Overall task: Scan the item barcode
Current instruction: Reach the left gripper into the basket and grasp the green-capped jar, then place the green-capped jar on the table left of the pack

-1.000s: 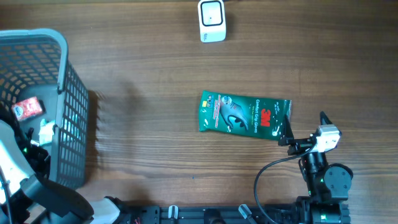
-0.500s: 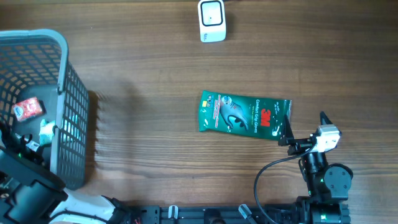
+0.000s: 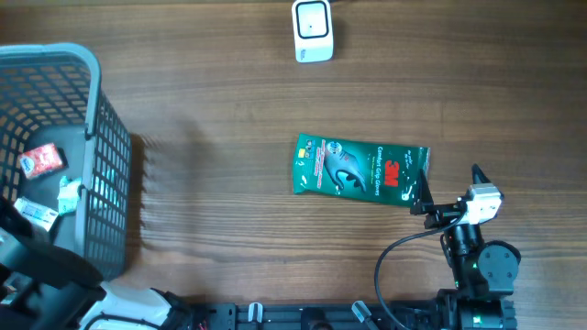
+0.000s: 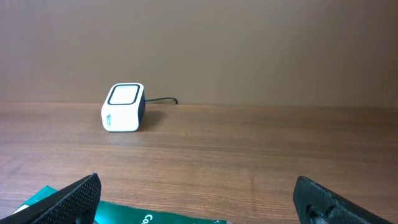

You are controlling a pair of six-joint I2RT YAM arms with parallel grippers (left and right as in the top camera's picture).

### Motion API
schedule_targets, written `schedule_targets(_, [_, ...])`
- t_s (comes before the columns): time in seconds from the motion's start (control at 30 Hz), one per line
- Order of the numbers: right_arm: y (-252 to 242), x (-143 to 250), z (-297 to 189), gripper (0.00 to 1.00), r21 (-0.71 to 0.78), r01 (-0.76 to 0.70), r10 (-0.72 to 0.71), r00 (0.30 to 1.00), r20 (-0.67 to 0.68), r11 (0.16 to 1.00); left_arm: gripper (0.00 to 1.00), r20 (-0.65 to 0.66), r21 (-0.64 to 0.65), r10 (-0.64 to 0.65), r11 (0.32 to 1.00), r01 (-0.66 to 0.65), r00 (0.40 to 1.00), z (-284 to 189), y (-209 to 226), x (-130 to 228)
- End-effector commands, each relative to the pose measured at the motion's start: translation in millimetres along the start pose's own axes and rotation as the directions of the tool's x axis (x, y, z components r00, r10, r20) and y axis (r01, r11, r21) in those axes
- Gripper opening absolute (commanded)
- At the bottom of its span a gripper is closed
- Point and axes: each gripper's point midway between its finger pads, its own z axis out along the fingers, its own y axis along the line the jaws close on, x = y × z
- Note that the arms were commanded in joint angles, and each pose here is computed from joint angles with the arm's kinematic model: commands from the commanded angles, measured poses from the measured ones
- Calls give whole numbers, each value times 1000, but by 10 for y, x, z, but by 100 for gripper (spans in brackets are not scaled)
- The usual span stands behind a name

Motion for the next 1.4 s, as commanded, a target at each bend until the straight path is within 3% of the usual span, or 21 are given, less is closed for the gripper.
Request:
schedule_targets(0.0, [-4,-19,-2,100,5,11,-11,1000,9,1000,56,-55,406,250,890,-207,967,-1192,-137,238])
schedule_targets(0.07, [-4,-20,-2,100,5,12,-12,1000,9,1000,56,-97,574,395,772,-273,914,-1694,-51,570])
schedule_targets(0.17, [-4,-19,-2,100,5,12,-12,1000,9,1000,57,-61,723,648,553,-414,759,-2222,403,1303])
schedule_targets(0.27, [-4,-19,-2,100,5,12,-12,1000,9,1000,57,113,692,842,314,-649,528,-2241,826,2022])
schedule_targets(0.37, [-4,-19,-2,100,5,11,-11,1000,9,1000,57,194,554,943,123,-823,272,-1907,1279,2851])
schedule_targets(0.47, [-4,-19,-2,100,5,12,-12,1000,9,1000,57,184,411,977,24,-911,108,-1442,1573,3483])
schedule_targets(0.53, [-4,-20,-2,100,5,12,-12,1000,9,1000,57,160,317,985,6,-948,60,-1087,1743,3834])
schedule_targets(0.63, [-4,-19,-2,100,5,11,-11,1000,9,1000,58,167,209,985,-78,-975,-43,-512,1944,4383])
schedule_targets(0.87, [-4,-19,-2,100,5,11,-11,1000,9,1000,61,281,4,959,-20,-1000,-18,395,2110,4735])
schedule_targets(1.03, [-4,-20,-2,99,5,11,-11,1000,9,1000,65,311,-22,950,-21,-1000,-27,456,2141,4725])
schedule_targets(1.13, [-4,-19,-2,100,5,12,-12,1000,9,1000,84,375,-54,927,-13,-998,-32,161,2053,4513])
schedule_targets(1.2, [-4,-20,-2,100,5,12,-12,1000,9,1000,98,446,28,894,-49,-998,-31,-350,2005,4401])
schedule_targets(1.37, [-4,-20,-2,100,5,11,-11,1000,9,1000,100,608,292,785,-79,-953,121,-1558,1830,3822])
